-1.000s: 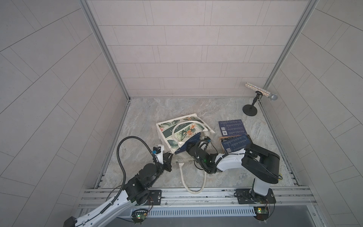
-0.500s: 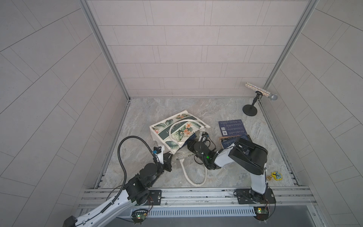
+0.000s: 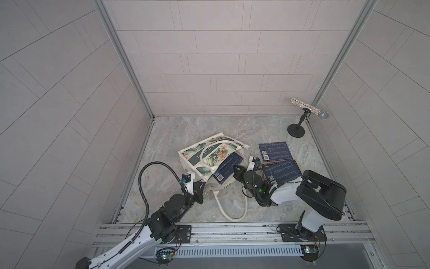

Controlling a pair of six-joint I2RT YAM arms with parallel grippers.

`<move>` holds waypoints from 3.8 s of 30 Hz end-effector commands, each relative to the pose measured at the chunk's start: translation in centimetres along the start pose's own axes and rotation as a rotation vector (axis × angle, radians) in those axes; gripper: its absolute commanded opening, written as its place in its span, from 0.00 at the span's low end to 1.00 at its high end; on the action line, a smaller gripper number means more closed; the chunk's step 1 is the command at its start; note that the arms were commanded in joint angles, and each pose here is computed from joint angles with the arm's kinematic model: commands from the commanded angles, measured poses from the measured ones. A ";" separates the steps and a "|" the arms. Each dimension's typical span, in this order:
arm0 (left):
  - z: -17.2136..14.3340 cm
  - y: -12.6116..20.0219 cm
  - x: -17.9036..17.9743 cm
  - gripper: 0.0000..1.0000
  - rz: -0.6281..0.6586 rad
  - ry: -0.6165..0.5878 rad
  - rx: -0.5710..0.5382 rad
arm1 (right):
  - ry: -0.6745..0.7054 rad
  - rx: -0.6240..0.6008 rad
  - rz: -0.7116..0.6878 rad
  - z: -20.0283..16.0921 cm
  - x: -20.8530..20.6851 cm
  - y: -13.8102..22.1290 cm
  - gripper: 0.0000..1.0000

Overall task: Take out the books from the canvas bag
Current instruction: Pick up the book from the canvas bag, then place the book on the book.

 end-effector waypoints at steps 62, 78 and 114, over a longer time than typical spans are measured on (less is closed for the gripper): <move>1.4 -0.4 0.0 0.00 0.030 0.010 -0.044 | 0.225 0.160 -0.050 2.4 3.9 9.9 0.00; 1.4 0.0 1.2 0.00 0.112 0.005 -0.041 | 0.526 0.123 0.199 8.9 12.5 18.4 0.00; 1.4 0.0 1.4 0.00 0.135 0.000 -0.034 | -0.174 -0.304 -0.136 25.8 -5.3 5.3 0.00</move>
Point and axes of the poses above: each gripper's point midway between its finger pads, its own y axis back along the fingers, its own x axis along the line the jaws close on, z = x × y, the point moved 4 cm from there along y, back along the fingers, and after that the axes turned 7 degrees about -y, right-handed, at the moved point
